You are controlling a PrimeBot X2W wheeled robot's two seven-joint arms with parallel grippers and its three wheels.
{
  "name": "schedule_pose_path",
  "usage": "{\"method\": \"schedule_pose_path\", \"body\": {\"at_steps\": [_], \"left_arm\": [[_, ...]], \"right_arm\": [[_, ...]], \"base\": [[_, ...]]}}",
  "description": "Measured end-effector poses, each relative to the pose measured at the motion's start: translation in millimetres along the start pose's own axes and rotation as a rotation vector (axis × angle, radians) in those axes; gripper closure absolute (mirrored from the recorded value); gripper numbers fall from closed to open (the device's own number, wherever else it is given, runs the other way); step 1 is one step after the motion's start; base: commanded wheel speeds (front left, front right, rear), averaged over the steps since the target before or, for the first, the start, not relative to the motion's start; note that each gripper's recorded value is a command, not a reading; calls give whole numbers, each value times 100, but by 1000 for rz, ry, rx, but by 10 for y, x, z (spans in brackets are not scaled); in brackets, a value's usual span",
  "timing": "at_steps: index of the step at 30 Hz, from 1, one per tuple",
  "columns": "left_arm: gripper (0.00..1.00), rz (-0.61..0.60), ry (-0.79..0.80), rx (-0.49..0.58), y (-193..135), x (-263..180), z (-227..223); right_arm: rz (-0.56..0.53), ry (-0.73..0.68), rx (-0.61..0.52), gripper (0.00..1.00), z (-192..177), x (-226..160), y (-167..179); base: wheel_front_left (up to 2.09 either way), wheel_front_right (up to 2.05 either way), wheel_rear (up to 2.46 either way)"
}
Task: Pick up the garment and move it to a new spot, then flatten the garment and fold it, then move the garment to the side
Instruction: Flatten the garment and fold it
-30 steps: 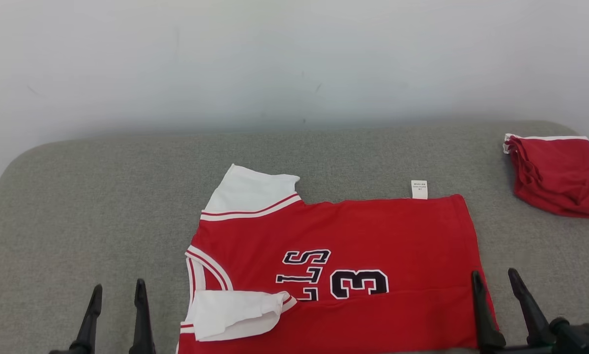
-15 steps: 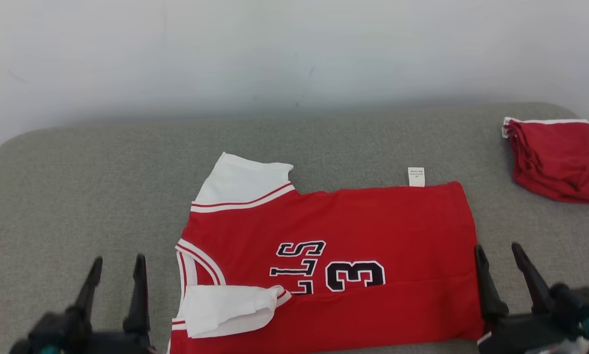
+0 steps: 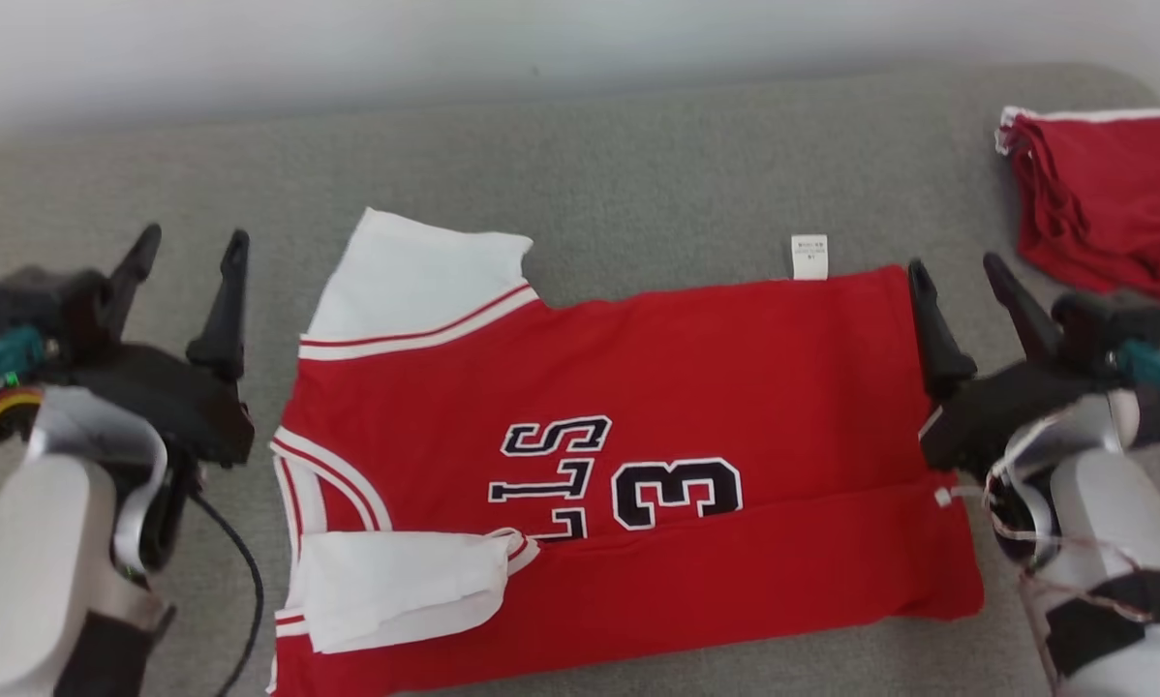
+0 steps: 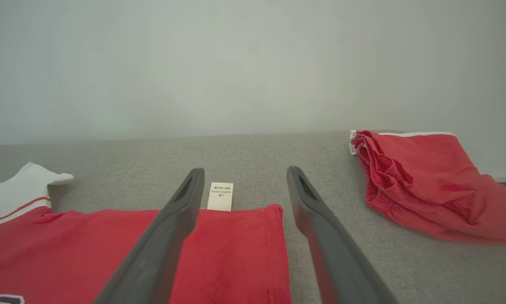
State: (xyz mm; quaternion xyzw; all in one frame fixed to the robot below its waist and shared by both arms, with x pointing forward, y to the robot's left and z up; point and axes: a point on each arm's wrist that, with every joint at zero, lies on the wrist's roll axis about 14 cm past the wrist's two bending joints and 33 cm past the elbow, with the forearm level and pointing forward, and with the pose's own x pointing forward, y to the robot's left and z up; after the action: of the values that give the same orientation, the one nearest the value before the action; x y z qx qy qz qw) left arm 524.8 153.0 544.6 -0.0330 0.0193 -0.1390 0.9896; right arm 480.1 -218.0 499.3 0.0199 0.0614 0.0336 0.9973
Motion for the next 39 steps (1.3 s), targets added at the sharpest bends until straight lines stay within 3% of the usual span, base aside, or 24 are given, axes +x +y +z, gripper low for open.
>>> {"method": "schedule_pose_path", "body": {"at_steps": [7,16,29,39], "left_arm": [[0,-34,156,3,29,510,-329],[0,-141,359,50,-252,888,-769],[0,-173,561,66,-282,1117,-1185],[0,-174,602,89,-258,1215,-1313]], "right_arm": [[-42,151,-34,0,-238,324,-238],[-86,310,-51,0,-496,451,-464],[-45,427,-42,0,-770,678,-295],[-32,499,-54,0,-883,758,-244]], "base": [[0,0,0],[0,0,0],[0,0,0],[0,0,0]]}}
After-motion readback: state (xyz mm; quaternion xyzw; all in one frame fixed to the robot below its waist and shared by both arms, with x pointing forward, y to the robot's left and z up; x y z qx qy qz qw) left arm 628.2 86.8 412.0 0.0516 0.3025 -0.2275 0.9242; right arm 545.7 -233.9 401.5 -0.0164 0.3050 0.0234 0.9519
